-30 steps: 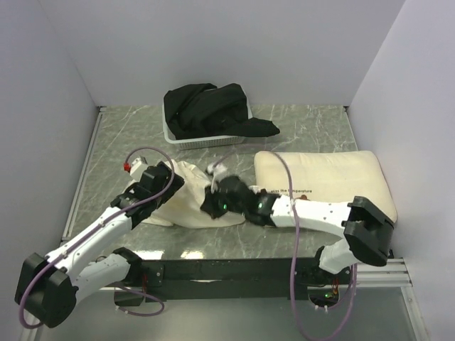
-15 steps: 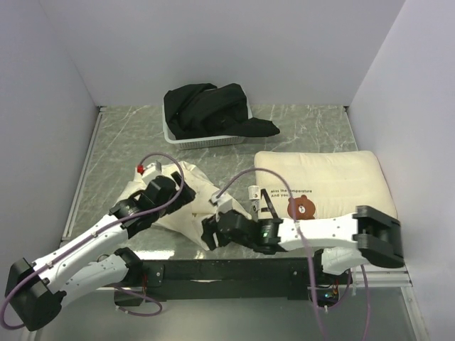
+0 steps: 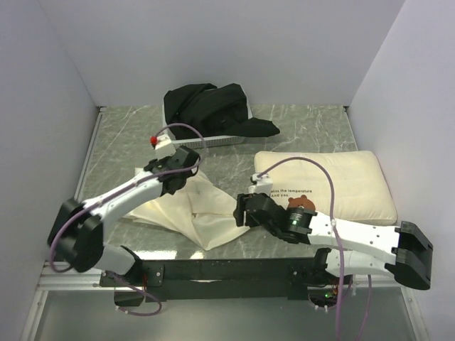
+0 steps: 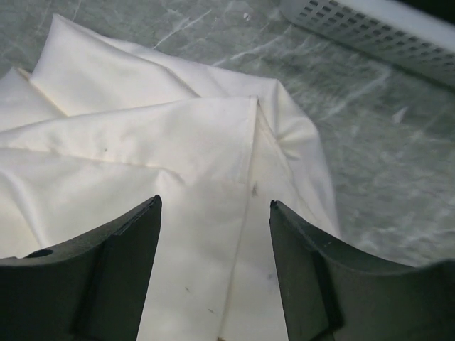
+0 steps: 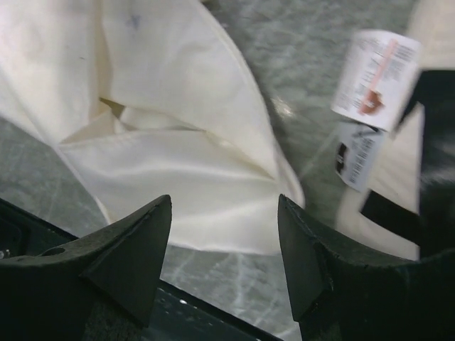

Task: Put the pillow into the pillowcase

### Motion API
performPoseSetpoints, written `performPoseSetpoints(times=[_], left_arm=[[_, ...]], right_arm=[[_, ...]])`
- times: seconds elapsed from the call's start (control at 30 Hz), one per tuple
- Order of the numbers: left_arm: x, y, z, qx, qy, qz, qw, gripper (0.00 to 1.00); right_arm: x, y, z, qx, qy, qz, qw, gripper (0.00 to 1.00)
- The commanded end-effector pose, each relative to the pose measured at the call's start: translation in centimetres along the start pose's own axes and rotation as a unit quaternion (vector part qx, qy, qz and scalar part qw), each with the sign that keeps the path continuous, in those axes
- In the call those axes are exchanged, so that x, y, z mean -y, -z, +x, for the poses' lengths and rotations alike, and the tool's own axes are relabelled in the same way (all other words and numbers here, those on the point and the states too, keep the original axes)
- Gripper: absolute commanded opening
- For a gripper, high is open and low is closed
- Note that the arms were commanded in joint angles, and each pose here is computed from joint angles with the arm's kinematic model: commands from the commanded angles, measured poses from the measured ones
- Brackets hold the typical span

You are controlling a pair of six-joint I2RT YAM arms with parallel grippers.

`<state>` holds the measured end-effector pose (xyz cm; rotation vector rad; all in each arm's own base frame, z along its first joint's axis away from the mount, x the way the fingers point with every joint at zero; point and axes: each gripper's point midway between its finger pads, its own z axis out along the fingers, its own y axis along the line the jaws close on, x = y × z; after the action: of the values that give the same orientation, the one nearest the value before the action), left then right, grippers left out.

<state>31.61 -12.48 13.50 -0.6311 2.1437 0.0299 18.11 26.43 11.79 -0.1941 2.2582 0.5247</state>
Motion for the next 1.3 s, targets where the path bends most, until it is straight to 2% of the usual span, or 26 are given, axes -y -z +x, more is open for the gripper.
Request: performPoseSetpoints(times=[0.0,0.2,0.3,0.4,0.43,0.5,0.53,0.6,0.63,0.7,0.73,0.83,0.87,1.0,1.03,1.1,1.13,1.17,1.2,1.23,1.27], left_arm=[[0.2,-2.2,0.0,0.005,-0.093,-0.037,0.995,0.66],[1.3,-4.6,0.9,-0.014,-0.121,-0.038,0.992,0.66],[1.0,-6.1,2.1,-0.028,-0.15,-0.065,0.986,0.65],[0.2,-7.3,2.9,-0.036,-0.156,-0.087,0.983,0.56],[-0.4,-7.7,3.2,-0.04,-0.156,-0.098,0.982,0.47],[-1.1,-8.1,3.2,-0.04,-0.153,-0.113,0.981,0.44],[-1.9,-8.4,3.0,-0.043,-0.15,-0.125,0.98,0.37],[-2.6,-8.5,2.3,-0.037,-0.148,-0.138,0.979,0.34],[-3.0,-8.2,1.4,-0.033,-0.142,-0.14,0.979,0.27],[-3.3,-7.7,0.2,-0.025,-0.135,-0.141,0.98,0.22],[-3.5,-7.2,-1.2,-0.017,-0.127,-0.136,0.982,0.16],[-4.2,-6.1,-4.2,-0.004,-0.103,-0.127,0.987,0.01],[-4.5,-5.7,-4.9,0.0,-0.098,-0.126,0.987,0.01],[-5.1,-2.4,-10.2,0.042,-0.041,-0.1,0.993,0.01],[-5.0,-0.3,-13.5,0.075,-0.015,-0.081,0.994,0.01],[-5.3,2.4,-16.9,0.106,0.009,-0.064,0.992,0.01],[-5.3,5.6,-20.9,0.147,0.041,-0.036,0.988,0.01],[-5.3,7.5,-22.8,0.17,0.054,-0.021,0.984,0.01],[-5.2,9.5,-24.7,0.196,0.069,-0.002,0.978,0.01],[-5.4,13.5,-27.7,0.242,0.085,0.031,0.966,0.01],[-5.9,15.4,-29.0,0.265,0.099,0.04,0.958,0.01]], right_arm=[[3.4,0.9,1.3,0.001,-0.035,0.04,0.999,0.68],[4.2,-0.4,2.8,-0.019,-0.039,0.051,0.998,0.68],[4.6,-1.1,3.9,-0.032,-0.046,0.054,0.997,0.67],[4.4,-2.1,4.3,-0.037,-0.06,0.038,0.997,0.65],[4.3,-2.5,4.8,-0.049,-0.059,0.035,0.996,0.65],[4.1,-3.1,4.5,-0.05,-0.063,0.035,0.996,0.61],[4.2,-3.5,4.8,-0.057,-0.058,0.04,0.996,0.56],[4.1,-3.7,4.7,-0.058,-0.058,0.043,0.996,0.51],[4.2,-3.8,4.6,-0.058,-0.059,0.043,0.996,0.45],[4.4,-3.7,4.5,-0.056,-0.062,0.048,0.995,0.38],[4.6,-3.7,4.3,-0.054,-0.064,0.048,0.995,0.29],[5.1,-3.6,3.4,-0.047,-0.07,0.047,0.995,0.15],[5.2,-3.5,3.1,-0.047,-0.07,0.049,0.995,0.12],[4.3,-2.7,-2.1,-0.012,-0.071,0.043,0.996,0.05],[4.5,-2.5,-3.7,0.001,-0.074,0.048,0.996,0.04],[3.5,-1.3,-8.4,0.035,-0.066,0.046,0.996,0.04],[3.7,-0.9,-10.5,0.054,-0.065,0.058,0.995,0.03],[3.4,0.4,-14.6,0.086,-0.073,0.06,0.992,0.02],[3.6,0.5,-16.3,0.092,-0.062,0.071,0.991,0.0],[3.7,1.1,-18.4,0.107,-0.062,0.077,0.989,0.0],[3.5,3.1,-22.9,0.146,-0.074,0.077,0.984,0.0]])
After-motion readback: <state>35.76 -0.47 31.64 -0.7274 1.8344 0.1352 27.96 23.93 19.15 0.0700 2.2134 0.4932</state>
